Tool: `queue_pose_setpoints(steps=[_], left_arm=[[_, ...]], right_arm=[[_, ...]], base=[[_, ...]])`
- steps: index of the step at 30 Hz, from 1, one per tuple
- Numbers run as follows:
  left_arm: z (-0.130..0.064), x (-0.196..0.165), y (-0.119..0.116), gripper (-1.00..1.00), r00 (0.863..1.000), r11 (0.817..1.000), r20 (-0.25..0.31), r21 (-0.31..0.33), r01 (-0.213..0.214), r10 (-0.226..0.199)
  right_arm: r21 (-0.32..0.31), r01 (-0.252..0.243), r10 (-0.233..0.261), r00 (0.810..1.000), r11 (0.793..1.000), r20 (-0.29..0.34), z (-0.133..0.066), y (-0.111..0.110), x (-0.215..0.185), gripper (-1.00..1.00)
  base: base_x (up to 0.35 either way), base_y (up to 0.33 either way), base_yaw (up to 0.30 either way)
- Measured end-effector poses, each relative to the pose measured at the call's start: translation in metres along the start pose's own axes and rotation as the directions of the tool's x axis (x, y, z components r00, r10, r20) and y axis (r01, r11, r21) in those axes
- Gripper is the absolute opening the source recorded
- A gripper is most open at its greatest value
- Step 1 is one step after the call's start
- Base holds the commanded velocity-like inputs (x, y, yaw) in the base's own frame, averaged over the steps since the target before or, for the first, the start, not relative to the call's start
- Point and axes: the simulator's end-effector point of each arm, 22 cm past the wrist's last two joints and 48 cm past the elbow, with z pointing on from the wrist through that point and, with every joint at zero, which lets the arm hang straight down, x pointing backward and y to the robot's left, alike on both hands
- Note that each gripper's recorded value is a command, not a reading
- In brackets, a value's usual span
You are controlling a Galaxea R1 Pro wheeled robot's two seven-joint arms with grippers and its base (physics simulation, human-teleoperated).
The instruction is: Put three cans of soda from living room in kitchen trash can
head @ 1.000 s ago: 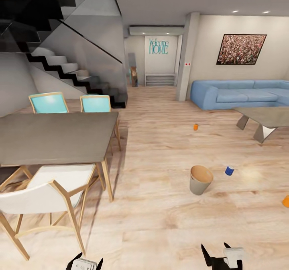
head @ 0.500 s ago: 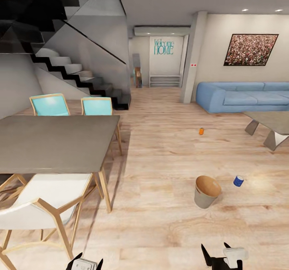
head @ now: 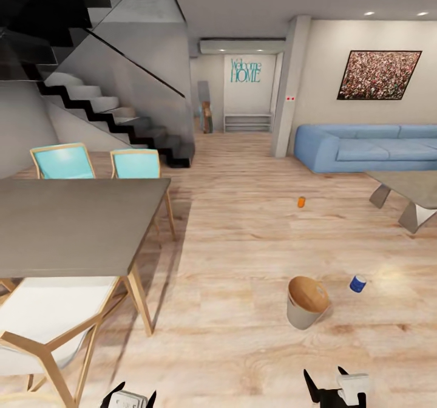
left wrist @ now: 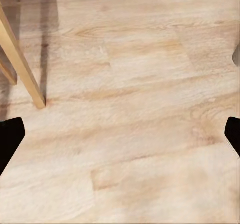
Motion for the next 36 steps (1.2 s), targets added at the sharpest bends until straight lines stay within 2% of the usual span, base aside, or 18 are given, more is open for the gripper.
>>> queue_pose_setpoints(steps=[36], left_arm=[[0.0000,0.0000,-0.0003,1.00,1.000,1.000,0.000,0.001,-0.001,0.001]], right_arm=[[-0.004,-0.001,0.001,1.000,1.000,-0.005,-0.0002,0.0008,0.0025,1.00]], base=[[0.221,-0.230,0.008]])
